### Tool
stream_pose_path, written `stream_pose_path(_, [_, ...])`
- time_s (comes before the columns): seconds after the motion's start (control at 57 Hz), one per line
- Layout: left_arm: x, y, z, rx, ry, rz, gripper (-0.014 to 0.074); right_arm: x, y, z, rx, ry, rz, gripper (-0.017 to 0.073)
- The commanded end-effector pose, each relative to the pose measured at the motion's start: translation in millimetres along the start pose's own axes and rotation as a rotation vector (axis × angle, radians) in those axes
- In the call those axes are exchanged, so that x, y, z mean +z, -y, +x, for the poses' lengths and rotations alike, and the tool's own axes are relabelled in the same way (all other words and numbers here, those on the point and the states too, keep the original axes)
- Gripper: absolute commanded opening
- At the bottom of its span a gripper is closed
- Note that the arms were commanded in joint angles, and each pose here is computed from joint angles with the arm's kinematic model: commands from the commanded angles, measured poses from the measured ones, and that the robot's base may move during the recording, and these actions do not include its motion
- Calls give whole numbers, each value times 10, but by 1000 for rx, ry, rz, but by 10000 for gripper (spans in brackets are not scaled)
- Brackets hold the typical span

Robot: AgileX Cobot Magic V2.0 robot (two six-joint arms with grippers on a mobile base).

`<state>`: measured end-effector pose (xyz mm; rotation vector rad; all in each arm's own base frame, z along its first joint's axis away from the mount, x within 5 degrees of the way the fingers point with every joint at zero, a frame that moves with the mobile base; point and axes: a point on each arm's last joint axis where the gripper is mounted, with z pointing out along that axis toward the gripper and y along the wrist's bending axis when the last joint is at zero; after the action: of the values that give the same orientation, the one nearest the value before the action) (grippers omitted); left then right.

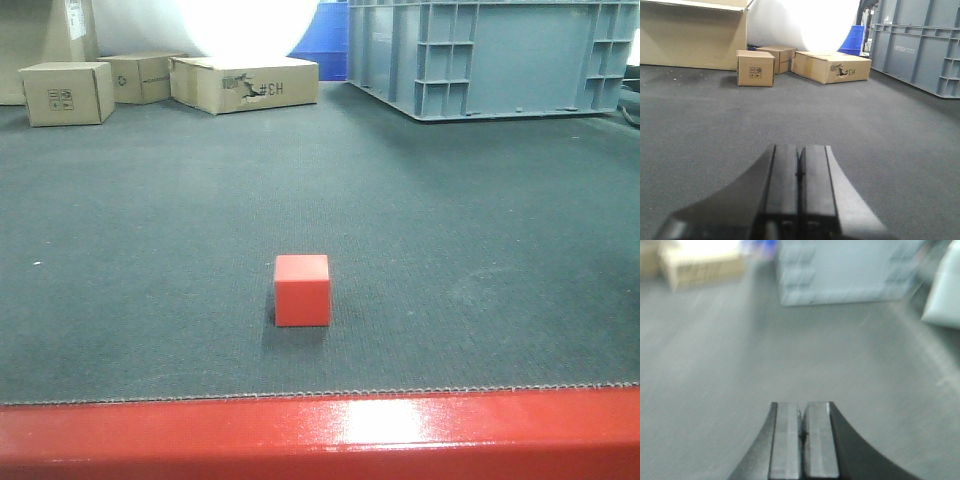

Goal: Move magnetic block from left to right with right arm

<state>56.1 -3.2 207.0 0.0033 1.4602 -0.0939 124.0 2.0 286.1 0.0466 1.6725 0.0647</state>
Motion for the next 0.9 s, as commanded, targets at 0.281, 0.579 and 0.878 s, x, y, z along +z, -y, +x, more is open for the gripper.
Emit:
stream_pose_path(0.281, [-10,-6,-57,-2,91,-6,-126,-500,20,41,-17,246,5,56])
stream_pose_path(0.579, [-10,-6,-57,-2,91,-6,-126,-532,20,63,-17,255,4,56])
stream_pose_path(0.878, [-10,-6,-57,-2,91,-6,-126,-533,32,220,-20,239,6,56])
